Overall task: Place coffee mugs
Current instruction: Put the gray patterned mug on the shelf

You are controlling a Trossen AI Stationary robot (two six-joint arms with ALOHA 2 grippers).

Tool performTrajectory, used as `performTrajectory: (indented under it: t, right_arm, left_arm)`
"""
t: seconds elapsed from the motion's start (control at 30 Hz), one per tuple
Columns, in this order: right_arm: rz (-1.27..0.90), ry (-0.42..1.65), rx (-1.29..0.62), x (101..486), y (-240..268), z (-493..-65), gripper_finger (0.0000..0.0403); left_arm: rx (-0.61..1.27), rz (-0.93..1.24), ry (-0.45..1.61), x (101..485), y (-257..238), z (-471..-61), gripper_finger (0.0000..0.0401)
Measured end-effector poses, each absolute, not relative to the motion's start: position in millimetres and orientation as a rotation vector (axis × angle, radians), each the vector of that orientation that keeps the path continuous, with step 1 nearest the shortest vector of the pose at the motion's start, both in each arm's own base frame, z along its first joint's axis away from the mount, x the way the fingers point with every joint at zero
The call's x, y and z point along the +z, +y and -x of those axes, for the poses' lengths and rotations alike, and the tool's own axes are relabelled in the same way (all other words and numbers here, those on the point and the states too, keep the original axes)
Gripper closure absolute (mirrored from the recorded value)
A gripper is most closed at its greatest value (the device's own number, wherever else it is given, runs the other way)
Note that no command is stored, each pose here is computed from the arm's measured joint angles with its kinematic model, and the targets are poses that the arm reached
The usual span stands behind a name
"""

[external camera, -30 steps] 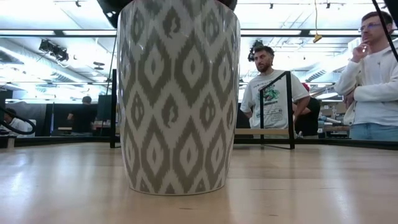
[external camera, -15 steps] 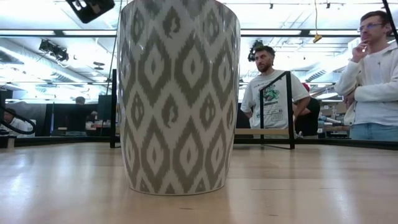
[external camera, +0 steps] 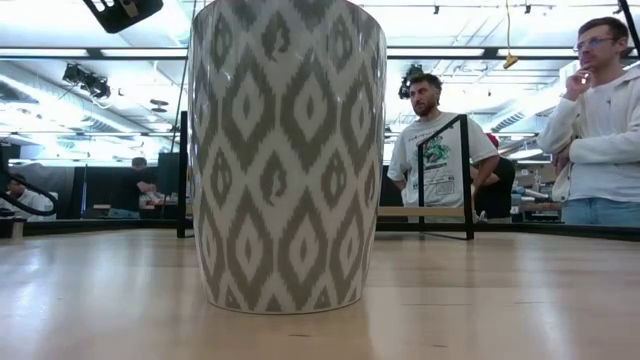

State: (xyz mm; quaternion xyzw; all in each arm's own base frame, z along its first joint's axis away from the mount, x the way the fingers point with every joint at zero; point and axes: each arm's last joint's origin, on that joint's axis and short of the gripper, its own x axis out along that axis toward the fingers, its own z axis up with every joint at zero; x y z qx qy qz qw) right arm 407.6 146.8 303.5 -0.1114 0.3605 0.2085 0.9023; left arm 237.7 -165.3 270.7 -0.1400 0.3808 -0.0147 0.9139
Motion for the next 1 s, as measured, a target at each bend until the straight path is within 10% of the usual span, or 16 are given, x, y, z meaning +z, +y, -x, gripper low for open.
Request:
performTrajectory:
  t: [1.0]
  right_arm:
    - [0.042,0.836,0.421,217,146,-396,0.0252]
  left_arm:
    - [0.001,0.327,0.774,271,-165,-238,0.0305]
